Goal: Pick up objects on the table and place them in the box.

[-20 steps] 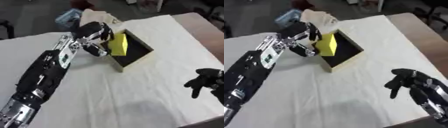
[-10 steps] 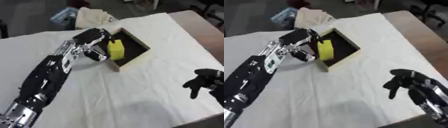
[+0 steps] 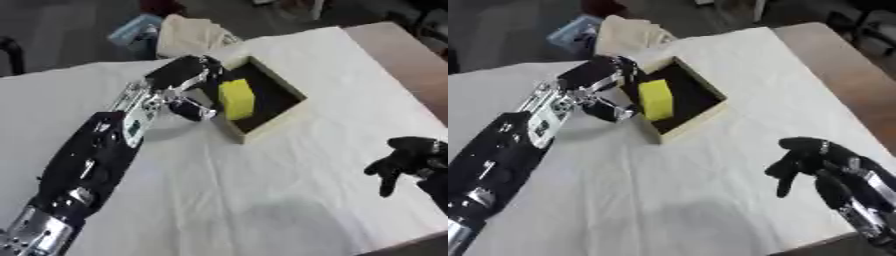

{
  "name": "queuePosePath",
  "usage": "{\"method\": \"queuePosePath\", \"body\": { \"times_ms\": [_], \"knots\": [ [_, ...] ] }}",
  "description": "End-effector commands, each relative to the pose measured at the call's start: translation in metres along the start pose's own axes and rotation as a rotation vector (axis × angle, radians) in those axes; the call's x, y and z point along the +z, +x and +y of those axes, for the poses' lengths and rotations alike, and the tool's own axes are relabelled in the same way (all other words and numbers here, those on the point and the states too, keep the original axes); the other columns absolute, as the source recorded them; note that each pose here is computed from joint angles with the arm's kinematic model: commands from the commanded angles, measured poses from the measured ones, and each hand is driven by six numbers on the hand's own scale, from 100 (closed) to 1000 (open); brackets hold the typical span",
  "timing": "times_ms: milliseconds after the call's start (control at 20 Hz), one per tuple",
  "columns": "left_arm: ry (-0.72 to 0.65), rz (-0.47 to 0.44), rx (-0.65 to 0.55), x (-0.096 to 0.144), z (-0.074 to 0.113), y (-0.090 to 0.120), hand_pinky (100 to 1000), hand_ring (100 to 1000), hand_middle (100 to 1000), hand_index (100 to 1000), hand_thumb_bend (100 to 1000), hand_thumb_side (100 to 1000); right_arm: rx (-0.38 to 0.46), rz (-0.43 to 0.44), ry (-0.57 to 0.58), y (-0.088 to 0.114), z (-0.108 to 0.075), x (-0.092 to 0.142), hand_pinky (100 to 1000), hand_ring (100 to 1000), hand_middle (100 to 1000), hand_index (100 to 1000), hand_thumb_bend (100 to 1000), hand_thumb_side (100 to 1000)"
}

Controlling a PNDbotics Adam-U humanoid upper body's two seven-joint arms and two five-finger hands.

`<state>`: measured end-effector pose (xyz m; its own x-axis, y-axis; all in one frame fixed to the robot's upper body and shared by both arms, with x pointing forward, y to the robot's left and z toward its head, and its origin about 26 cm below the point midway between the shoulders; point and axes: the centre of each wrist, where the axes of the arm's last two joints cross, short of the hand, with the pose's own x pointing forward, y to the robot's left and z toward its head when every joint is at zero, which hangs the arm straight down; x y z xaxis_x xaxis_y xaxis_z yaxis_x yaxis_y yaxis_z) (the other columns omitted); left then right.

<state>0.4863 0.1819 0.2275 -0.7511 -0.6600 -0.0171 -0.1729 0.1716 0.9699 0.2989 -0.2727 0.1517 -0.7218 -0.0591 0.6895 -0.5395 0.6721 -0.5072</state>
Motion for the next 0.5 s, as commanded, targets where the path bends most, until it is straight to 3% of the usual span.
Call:
{"method": "queuePosePath", "body": {
  "times_ms": [50,500],
  "knots": [
    [0.066,-0.026,-0.029,0.011,0.029,-0.006,763,552,553,763,260,107,0.020,0.011,-0.013,0.003,-0.006,0.004,712,498,591,887,100,689],
    [0.271,-0.043,-0.030,0.088,0.047,-0.026,768,530,528,744,140,108,0.045,0.048,-0.069,0.002,-0.007,0.018,712,498,592,888,100,687]
  ]
}}
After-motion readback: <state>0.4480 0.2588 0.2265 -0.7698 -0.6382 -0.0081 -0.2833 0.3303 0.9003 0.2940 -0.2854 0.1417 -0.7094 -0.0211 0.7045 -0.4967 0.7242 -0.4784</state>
